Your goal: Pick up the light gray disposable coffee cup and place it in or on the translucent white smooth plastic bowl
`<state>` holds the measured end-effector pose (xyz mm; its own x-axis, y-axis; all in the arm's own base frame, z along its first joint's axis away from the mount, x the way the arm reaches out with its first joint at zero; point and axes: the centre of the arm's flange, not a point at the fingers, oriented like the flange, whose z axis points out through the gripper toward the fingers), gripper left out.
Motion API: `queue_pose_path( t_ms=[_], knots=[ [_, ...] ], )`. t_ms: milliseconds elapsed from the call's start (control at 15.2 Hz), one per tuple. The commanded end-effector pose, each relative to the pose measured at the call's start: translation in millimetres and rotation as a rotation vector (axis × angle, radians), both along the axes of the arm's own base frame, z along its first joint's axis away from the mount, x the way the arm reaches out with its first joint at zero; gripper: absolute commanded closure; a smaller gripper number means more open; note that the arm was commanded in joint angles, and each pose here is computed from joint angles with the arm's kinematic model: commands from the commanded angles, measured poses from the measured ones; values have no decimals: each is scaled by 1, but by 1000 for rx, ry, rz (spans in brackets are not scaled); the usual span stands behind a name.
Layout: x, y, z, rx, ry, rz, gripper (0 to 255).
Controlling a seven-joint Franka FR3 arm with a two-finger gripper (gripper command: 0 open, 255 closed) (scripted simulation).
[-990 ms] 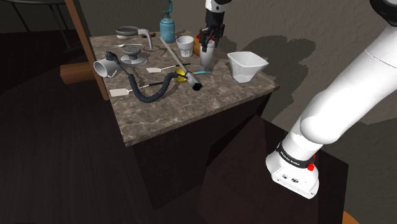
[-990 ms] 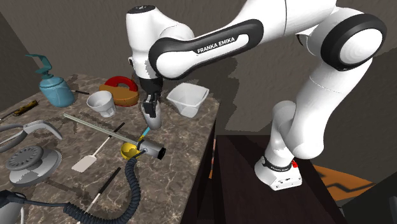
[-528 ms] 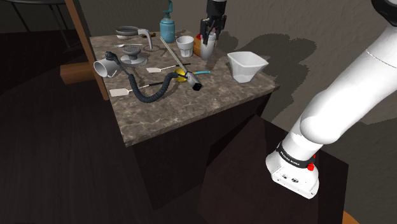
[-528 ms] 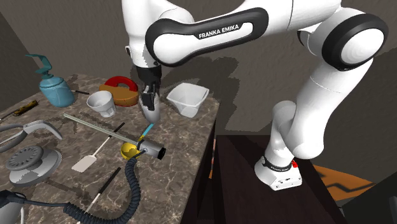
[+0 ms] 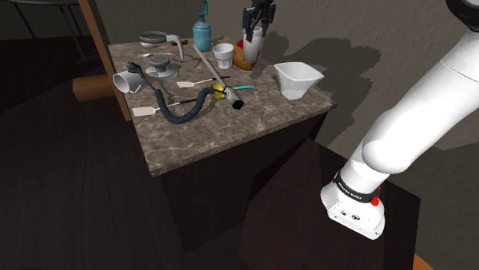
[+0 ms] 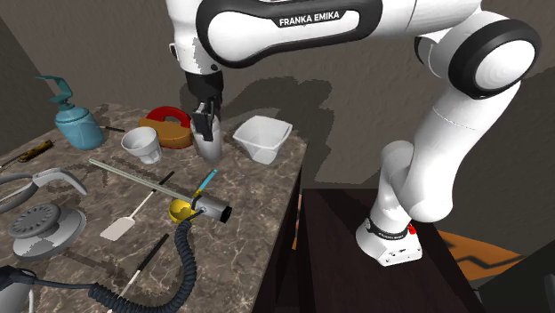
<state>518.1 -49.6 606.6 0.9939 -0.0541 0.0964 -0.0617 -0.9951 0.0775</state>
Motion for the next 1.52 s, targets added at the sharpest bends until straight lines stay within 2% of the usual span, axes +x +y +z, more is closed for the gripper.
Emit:
queue_pose_path(
  t_ms=[0,66,1320,1452],
  knots=[
    [1,1,11,0,0,0,255],
    [1,1,15,0,0,0,255],
    [-134,-209,46,0,0,0,255],
    [-134,-209,36,0,0,0,255]
  ],
)
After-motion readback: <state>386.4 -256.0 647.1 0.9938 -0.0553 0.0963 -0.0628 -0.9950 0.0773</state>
